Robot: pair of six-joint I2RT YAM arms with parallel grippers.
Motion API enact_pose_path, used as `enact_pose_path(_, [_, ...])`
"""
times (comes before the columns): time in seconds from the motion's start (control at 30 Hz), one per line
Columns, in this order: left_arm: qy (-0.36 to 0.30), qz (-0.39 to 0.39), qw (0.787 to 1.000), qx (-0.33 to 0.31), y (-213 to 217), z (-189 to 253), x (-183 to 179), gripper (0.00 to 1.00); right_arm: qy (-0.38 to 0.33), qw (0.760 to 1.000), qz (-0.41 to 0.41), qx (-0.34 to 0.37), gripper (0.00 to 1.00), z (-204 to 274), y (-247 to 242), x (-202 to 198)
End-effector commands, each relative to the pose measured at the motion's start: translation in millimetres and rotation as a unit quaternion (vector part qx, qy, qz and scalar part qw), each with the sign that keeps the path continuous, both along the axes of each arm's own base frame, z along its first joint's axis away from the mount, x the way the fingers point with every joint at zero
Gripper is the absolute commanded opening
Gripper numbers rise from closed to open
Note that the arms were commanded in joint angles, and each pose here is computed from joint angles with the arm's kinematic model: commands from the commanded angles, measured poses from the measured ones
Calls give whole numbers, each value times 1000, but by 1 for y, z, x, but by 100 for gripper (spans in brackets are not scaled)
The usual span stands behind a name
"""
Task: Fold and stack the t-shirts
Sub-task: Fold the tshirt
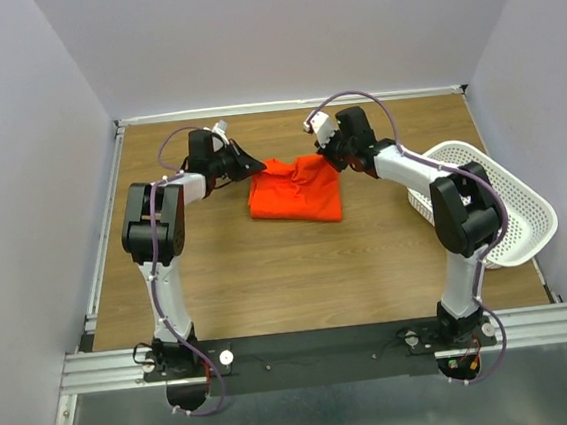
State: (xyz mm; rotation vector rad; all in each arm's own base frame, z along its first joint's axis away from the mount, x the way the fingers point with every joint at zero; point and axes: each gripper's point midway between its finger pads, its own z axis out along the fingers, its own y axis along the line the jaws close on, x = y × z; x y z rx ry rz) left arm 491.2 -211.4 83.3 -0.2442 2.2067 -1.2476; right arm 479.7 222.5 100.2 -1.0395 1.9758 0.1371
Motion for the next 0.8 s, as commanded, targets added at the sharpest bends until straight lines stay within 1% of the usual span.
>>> enact_pose_path(0.0, [-10,-13,1000,0,1,1,6,0,-29,999,-40,-5,0,15,-15,7])
enact_pose_path(0.27, [-12,0,1000,-2,2,2,21,0,-37,995,-85,-27,1,12,-32,10])
enact_pose_path(0.47, [-5,5,1000,3,2,-6,29,0,-39,989,-134,-37,1,12,-49,7])
enact_pose_path(0.77, [-5,5,1000,7,2,-9,37,0,-30,988,-148,-35,1,9,-58,-8])
